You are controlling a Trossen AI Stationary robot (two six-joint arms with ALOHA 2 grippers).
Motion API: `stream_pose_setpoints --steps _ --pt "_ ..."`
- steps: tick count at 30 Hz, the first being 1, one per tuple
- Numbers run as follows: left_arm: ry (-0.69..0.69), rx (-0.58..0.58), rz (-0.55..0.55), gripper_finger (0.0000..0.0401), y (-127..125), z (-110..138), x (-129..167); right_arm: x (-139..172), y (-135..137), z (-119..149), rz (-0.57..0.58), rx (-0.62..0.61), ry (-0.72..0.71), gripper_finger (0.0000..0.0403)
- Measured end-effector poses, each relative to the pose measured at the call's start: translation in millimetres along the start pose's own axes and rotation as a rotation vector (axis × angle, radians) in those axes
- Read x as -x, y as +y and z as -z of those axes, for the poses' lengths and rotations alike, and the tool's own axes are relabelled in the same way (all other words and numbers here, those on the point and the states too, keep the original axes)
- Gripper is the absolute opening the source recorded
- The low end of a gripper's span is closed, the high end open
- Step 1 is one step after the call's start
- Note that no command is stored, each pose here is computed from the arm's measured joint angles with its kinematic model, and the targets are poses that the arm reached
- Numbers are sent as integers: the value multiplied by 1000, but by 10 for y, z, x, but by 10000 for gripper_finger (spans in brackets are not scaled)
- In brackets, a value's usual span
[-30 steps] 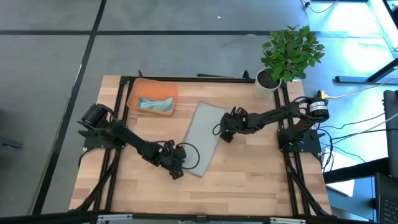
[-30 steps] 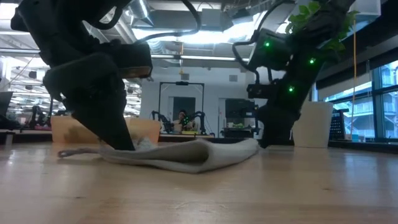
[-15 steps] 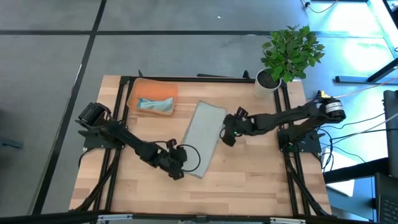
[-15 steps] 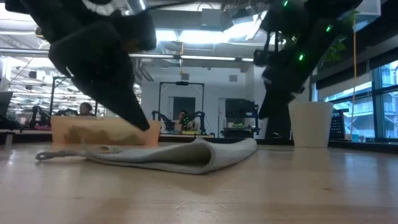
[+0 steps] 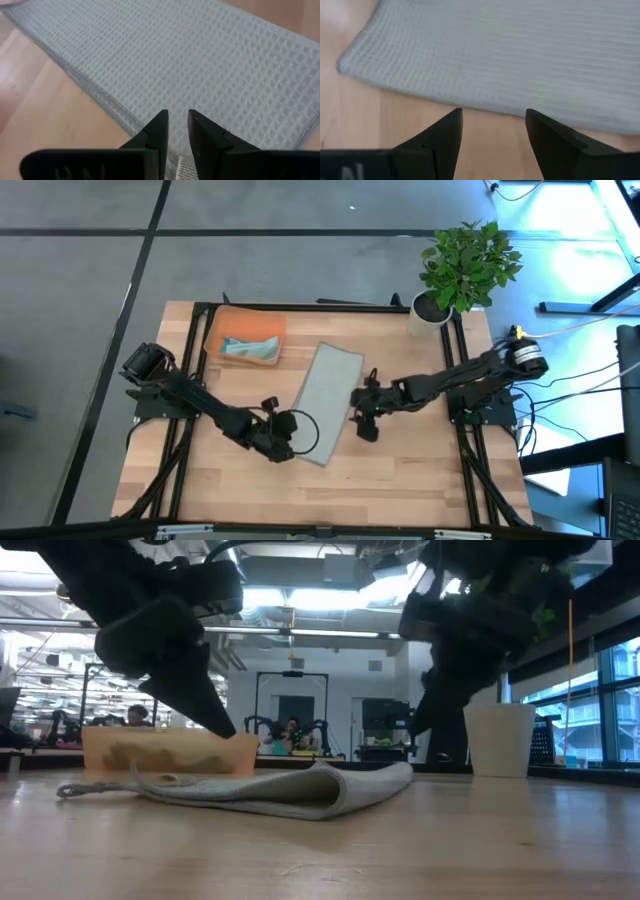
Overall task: Roll microfiber towels into tight, uniform cylinder then place into a basket
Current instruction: Fold the gray microfiber cloth
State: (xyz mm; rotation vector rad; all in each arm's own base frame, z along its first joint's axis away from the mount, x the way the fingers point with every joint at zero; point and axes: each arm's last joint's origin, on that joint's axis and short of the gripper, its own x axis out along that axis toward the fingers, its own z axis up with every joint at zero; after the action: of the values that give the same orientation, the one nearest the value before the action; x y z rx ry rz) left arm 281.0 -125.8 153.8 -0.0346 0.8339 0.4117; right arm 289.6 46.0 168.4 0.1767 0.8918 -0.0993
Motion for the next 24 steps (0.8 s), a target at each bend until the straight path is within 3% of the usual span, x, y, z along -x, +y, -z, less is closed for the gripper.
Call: stream_pose_setpoints --steps 4,12,24 --pt "30 2 29 66 -3 20 -25 -203 36 14 -75 47 -2 218" --pt "130 43 36 66 86 245 -128 -501 -102 97 -45 41 50 218" --pt "175 145 108 66 104 332 -161 -579 -286 72 -7 -9 53 218"
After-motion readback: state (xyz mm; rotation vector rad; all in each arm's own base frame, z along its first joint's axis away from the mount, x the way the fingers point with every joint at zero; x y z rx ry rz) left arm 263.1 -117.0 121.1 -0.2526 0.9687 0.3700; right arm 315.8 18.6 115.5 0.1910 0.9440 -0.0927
